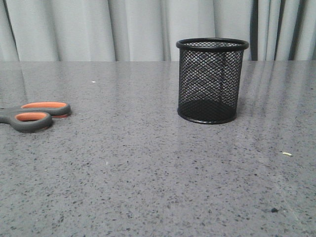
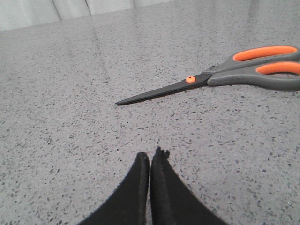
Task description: Put scissors into bucket
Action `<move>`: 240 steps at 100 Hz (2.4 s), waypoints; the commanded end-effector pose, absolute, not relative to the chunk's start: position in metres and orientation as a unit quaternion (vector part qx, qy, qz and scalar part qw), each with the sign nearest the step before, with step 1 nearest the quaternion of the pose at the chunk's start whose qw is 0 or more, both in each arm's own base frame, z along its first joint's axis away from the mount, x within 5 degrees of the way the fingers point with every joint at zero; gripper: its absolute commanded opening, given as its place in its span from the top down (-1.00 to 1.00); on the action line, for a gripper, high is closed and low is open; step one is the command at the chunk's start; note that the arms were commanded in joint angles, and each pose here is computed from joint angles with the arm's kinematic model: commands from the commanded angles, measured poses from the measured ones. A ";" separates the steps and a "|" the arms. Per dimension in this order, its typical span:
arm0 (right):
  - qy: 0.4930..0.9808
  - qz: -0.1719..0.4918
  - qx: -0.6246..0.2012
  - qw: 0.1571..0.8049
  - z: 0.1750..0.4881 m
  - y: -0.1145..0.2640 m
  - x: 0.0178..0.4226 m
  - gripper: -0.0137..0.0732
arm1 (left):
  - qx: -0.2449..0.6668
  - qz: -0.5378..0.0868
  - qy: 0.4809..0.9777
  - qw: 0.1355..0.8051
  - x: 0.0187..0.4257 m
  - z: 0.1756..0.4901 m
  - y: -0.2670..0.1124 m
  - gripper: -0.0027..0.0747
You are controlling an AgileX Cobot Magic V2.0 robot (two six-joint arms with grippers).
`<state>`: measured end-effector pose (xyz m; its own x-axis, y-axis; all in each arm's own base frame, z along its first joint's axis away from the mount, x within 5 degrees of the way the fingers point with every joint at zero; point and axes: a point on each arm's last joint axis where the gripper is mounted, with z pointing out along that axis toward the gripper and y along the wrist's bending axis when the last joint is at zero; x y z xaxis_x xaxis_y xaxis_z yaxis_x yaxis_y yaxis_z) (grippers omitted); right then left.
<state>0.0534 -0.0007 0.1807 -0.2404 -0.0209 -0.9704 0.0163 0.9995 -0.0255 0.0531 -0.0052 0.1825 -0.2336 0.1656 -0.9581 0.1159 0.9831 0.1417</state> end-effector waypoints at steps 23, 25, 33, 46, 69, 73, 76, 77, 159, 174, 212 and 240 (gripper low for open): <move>0.771 -0.023 -0.003 0.636 0.182 -0.001 0.053 0.79 | 0.079 0.011 0.780 0.621 0.053 0.173 -0.005 0.98; 0.771 -0.023 -0.003 0.636 0.182 -0.001 0.053 0.79 | 0.079 0.011 0.780 0.621 0.053 0.173 -0.005 0.98; 0.771 -0.023 -0.003 0.636 0.182 -0.001 0.053 0.79 | 0.079 0.011 0.780 0.621 0.053 0.173 -0.005 0.98; 0.771 -0.023 -0.003 0.636 0.182 -0.001 0.053 0.79 | 0.079 0.011 0.780 0.621 0.053 0.173 -0.005 0.98; 0.771 -0.023 -0.003 0.636 0.182 -0.001 0.053 0.79 | 0.079 0.011 0.780 0.621 0.053 0.173 -0.005 0.98; 0.771 -0.023 -0.003 0.636 0.182 -0.001 0.053 0.79 | 0.079 0.011 0.780 0.621 0.053 0.173 -0.005 0.98; 0.771 -0.023 -0.003 0.636 0.182 -0.001 0.053 0.79 | 0.079 0.011 0.780 0.621 0.053 0.173 -0.005 0.98; 0.771 -0.023 -0.003 0.636 0.182 -0.001 0.053 0.79 | 0.079 0.011 0.780 0.621 0.053 0.173 -0.005 0.98; 0.641 0.094 0.121 0.752 0.213 -0.004 0.054 0.79 | -0.097 -0.181 0.710 0.674 0.055 0.192 -0.010 0.98; 0.615 0.145 0.177 0.755 0.216 -0.007 0.053 0.79 | -0.237 -0.298 0.640 0.668 0.056 0.201 -0.004 0.98; 0.653 0.142 0.118 0.734 0.264 0.003 0.051 0.79 | -0.166 -0.343 0.636 0.671 0.046 0.244 -0.017 0.98; 0.761 0.093 0.005 0.641 0.322 0.013 0.074 0.65 | 0.065 -0.235 0.703 0.668 0.053 0.309 -0.036 0.23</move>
